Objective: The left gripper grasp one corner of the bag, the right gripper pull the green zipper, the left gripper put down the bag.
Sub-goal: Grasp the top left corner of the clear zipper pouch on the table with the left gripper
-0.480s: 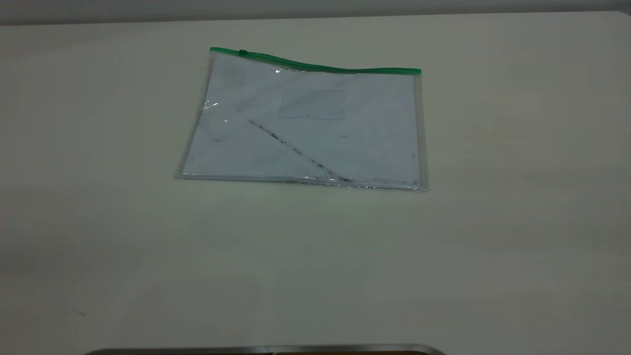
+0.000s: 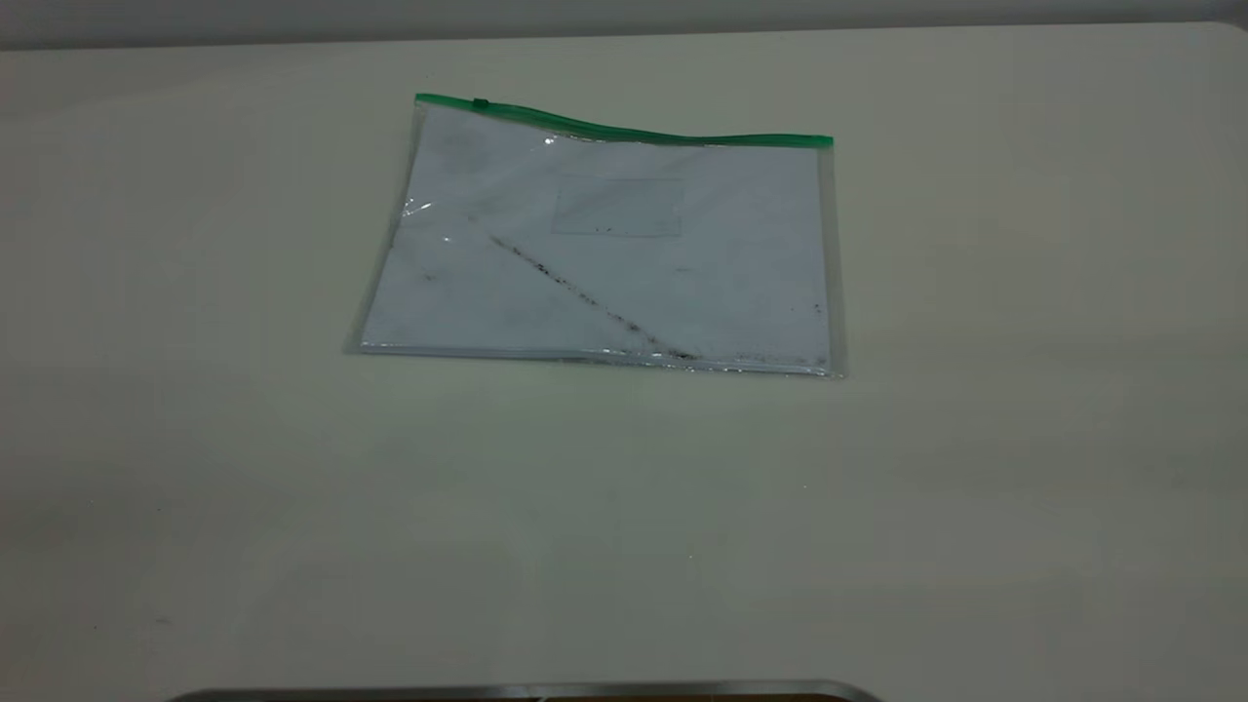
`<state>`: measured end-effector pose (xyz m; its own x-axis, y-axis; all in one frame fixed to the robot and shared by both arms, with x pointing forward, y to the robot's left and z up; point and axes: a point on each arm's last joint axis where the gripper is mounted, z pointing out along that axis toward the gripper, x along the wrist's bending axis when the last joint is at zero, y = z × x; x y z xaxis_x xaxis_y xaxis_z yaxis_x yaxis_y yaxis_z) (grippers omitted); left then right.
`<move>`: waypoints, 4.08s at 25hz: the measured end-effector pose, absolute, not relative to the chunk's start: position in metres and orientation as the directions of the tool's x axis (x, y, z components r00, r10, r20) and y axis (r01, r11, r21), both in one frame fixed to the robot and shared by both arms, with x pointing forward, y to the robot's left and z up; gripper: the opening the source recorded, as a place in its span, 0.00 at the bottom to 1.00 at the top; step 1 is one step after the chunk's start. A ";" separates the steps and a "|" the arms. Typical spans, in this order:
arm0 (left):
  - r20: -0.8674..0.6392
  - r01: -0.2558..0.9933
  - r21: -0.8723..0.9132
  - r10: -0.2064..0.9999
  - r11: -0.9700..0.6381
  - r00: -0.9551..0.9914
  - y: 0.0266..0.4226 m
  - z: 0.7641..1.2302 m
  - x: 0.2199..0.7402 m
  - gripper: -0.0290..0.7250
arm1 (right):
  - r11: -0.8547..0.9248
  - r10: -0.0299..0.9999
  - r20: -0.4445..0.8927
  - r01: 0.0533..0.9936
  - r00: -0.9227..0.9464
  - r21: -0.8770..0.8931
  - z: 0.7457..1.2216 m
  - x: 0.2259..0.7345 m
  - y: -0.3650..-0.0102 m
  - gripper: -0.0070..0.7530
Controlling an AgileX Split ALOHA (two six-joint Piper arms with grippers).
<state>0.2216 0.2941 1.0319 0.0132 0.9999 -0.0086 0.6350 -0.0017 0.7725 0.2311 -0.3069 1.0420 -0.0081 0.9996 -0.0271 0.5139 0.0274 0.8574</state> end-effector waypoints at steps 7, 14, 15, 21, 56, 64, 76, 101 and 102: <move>-0.009 0.635 0.773 1.000 -0.002 0.013 0.294 1.032 0.222 0.62 | 0.027 1.000 -0.027 0.514 -0.008 0.857 1.042 0.231 -0.307 0.55; -0.009 0.635 0.773 1.000 -0.002 0.013 0.294 1.032 0.222 0.62 | 0.027 1.000 -0.027 0.514 -0.008 0.857 1.042 0.231 -0.307 0.55; -0.009 0.634 0.773 1.000 -0.002 0.013 0.294 1.032 0.222 0.62 | 0.027 1.000 -0.027 0.514 -0.008 0.857 1.042 0.231 -0.307 0.55; -0.008 0.628 0.778 1.000 -0.002 0.013 0.294 1.033 0.222 0.62 | 0.027 1.000 -0.027 0.514 -0.008 0.857 1.042 0.231 -0.307 0.55; -0.107 0.782 0.623 0.990 -0.008 0.096 0.301 1.078 0.485 0.80 | -0.084 0.985 0.158 0.604 -0.071 0.793 1.074 0.341 -0.282 0.77; -0.229 0.816 0.573 0.941 -0.078 0.251 0.292 1.022 0.600 0.80 | -0.069 0.987 0.143 0.599 -0.077 0.797 1.065 0.380 -0.279 0.77; -0.324 0.841 0.507 0.863 -0.188 0.388 0.280 0.898 0.678 0.80 | 0.014 0.992 0.072 0.674 -0.100 0.738 1.032 0.430 -0.276 0.77; -0.385 0.836 0.513 0.817 -0.196 0.428 0.241 0.784 0.736 0.80 | 0.044 0.992 0.056 0.743 -0.109 0.668 1.010 0.445 -0.275 0.77; -0.391 0.836 0.514 0.816 -0.191 0.426 0.241 0.782 0.736 0.80 | 0.044 0.992 0.056 0.743 -0.109 0.668 1.010 0.445 -0.275 0.77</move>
